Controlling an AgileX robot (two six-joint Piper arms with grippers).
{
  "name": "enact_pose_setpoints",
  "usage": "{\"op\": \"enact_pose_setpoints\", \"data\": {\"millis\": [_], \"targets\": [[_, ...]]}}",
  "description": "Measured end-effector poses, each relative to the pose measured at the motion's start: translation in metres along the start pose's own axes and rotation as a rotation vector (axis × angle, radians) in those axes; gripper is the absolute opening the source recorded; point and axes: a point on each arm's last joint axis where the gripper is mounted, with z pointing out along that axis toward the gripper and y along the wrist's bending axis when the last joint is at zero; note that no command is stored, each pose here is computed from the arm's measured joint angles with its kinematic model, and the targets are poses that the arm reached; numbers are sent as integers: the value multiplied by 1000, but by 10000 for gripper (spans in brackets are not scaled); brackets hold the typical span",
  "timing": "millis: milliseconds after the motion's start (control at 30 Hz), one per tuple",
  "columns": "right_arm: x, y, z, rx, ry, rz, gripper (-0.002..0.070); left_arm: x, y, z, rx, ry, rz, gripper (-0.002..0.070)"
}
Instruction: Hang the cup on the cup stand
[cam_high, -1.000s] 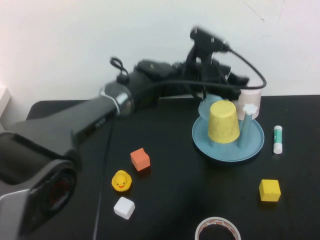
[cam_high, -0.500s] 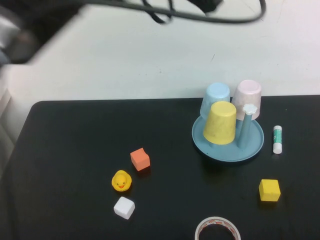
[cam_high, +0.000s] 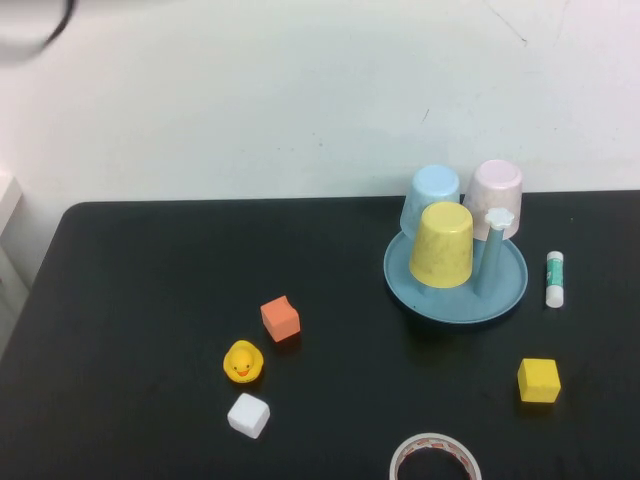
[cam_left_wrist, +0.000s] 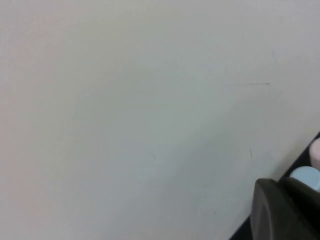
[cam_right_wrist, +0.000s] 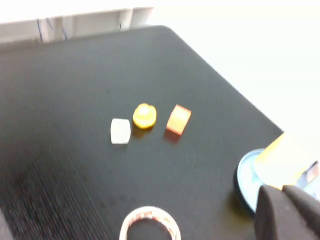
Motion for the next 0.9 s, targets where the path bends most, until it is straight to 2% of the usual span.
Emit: {"op": "enact_pose_setpoints", "data": {"millis": [267, 500, 900], "targets": [[7, -7, -30, 17, -94, 12, -1, 66, -33, -62, -33, -71, -57, 0], [18, -8, -38, 21, -30, 26, -1, 126, -63, -85, -35, -80, -73, 0], [23, -8, -38, 20, 28, 32, -1, 166, -82, -89, -10, -25, -73, 0]]}}
